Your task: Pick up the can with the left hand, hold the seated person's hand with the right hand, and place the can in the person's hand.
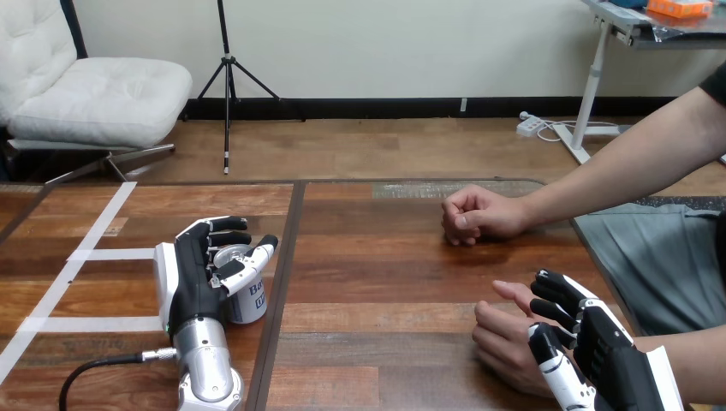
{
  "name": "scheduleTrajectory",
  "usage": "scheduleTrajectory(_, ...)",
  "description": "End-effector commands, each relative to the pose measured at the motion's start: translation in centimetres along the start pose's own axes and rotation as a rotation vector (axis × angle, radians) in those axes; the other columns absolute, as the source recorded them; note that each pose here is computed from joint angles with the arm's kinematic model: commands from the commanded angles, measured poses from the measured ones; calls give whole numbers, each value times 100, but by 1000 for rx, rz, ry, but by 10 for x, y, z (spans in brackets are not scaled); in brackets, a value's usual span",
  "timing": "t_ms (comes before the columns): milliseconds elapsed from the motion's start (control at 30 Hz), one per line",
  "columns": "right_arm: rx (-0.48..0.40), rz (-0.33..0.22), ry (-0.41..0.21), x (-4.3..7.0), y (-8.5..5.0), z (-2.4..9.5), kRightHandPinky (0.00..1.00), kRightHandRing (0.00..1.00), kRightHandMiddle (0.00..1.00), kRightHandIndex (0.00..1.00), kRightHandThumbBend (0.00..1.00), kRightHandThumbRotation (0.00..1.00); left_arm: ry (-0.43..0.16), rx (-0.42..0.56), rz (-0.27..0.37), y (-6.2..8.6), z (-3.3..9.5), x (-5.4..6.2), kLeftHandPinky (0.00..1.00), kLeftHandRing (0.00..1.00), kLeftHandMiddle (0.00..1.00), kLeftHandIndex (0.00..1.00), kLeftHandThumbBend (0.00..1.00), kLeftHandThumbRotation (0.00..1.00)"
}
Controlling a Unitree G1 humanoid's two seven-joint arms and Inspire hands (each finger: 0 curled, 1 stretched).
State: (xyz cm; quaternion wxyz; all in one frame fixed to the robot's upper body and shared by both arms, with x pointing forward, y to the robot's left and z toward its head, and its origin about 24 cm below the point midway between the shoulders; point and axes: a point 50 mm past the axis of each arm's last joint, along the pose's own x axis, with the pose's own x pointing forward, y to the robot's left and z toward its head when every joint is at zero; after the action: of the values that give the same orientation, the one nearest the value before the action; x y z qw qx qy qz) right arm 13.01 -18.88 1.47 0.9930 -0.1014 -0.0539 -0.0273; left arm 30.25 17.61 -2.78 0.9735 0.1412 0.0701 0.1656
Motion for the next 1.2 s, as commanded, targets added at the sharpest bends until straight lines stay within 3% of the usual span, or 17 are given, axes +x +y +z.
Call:
scheduleTrajectory(0, 3, 11, -93, 13, 2, 14, 75, 82, 84, 82, 54, 63, -80, 28, -43, -2, 22, 13, 49, 57, 60, 59, 62, 0)
scheduleTrajectory(367, 14, 6, -85, 13, 3, 14, 74, 81, 83, 82, 55, 64, -103, 98, -105, -2, 18, 10, 59, 67, 70, 69, 72, 0)
scheduleTrajectory(633, 17, 9, -89, 13, 3, 13, 74, 81, 83, 82, 55, 63, -109, 130, -120, -1, 15, 8, 60, 69, 72, 72, 76, 0)
scheduleTrajectory(1000, 9, 17, -101, 14, 3, 13, 76, 82, 84, 82, 53, 62, -118, 115, -101, 0, 11, 3, 60, 69, 72, 71, 72, 0)
scheduleTrajectory(1167, 15, 18, -99, 15, 3, 13, 76, 82, 84, 82, 54, 62, -150, 121, -80, 1, 11, 0, 60, 69, 72, 70, 71, 0)
